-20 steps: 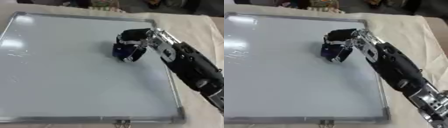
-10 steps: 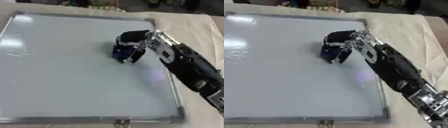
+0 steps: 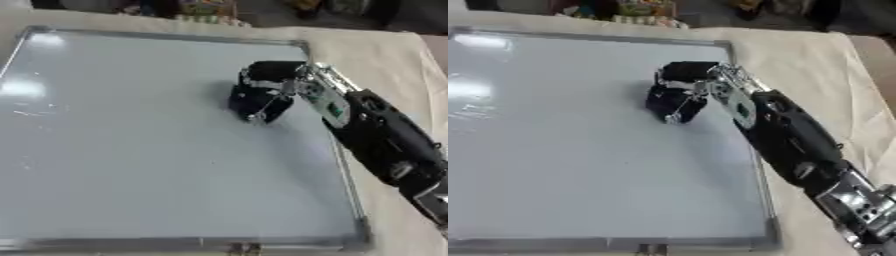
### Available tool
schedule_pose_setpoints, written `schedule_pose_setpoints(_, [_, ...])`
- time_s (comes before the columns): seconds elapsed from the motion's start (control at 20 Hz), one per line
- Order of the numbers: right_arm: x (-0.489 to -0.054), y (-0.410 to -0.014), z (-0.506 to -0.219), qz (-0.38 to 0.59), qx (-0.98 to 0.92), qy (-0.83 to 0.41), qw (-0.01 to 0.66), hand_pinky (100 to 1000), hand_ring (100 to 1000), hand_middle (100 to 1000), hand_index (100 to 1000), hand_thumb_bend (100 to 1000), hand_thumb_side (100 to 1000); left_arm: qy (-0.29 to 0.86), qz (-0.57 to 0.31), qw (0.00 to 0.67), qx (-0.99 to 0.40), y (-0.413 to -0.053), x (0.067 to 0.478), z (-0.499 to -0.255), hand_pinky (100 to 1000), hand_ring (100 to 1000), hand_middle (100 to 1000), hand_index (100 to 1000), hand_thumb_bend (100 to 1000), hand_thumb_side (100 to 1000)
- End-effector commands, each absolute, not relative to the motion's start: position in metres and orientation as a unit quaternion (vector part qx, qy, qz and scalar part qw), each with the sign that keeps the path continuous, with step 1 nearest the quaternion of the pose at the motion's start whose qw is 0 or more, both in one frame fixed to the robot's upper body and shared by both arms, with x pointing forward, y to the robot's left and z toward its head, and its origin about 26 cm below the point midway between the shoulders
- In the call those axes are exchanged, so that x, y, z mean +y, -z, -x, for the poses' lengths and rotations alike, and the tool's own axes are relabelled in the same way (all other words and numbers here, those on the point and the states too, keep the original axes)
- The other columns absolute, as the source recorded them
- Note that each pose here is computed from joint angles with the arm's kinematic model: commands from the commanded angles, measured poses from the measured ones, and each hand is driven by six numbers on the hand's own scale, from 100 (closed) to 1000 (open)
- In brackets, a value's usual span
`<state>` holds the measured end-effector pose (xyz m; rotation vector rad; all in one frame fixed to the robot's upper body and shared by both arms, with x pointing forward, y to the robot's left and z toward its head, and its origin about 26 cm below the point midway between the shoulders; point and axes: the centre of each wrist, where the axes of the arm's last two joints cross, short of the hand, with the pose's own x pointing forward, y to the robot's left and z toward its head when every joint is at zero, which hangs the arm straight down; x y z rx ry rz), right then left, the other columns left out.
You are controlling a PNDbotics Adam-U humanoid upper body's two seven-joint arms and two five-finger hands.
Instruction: Wipe the whiteboard clean with a brush.
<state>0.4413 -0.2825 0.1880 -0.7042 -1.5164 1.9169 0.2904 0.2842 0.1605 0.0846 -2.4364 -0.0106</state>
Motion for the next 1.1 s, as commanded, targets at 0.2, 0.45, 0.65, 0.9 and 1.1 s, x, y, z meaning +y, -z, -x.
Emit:
schedule_pose_setpoints(0.2, [-0.313, -0.176, -0.446, 0.292, -0.541, -0.709, 0.347, 443, 410, 158, 249, 100, 100, 0.009, -0.033, 0.331, -0.943, -0.167, 0.283, -0.289, 371, 424, 433, 486, 100, 905])
schedule_pose_setpoints(0.45, [-0.326, -0.168, -0.448, 0.316, -0.537, -0.691, 0.367, 443, 414, 158, 247, 100, 100, 0.009, -0.033, 0.330, -0.943, -0.167, 0.284, -0.289, 371, 424, 433, 486, 100, 904])
schedule_pose_setpoints(0.65, [-0.335, -0.162, -0.450, 0.340, -0.535, -0.679, 0.371, 441, 416, 159, 244, 100, 100, 0.009, -0.033, 0.330, -0.944, -0.167, 0.284, -0.289, 371, 424, 433, 487, 100, 904])
schedule_pose_setpoints(0.9, [-0.342, -0.158, -0.452, 0.369, -0.533, -0.667, 0.367, 439, 417, 160, 241, 100, 100, 0.009, -0.033, 0.329, -0.944, -0.167, 0.283, -0.289, 372, 424, 434, 487, 100, 905])
schedule_pose_setpoints(1.1, [-0.346, -0.154, -0.452, 0.383, -0.532, -0.660, 0.366, 438, 415, 158, 240, 100, 100, 0.010, -0.032, 0.328, -0.944, -0.168, 0.283, -0.289, 372, 424, 434, 488, 100, 905])
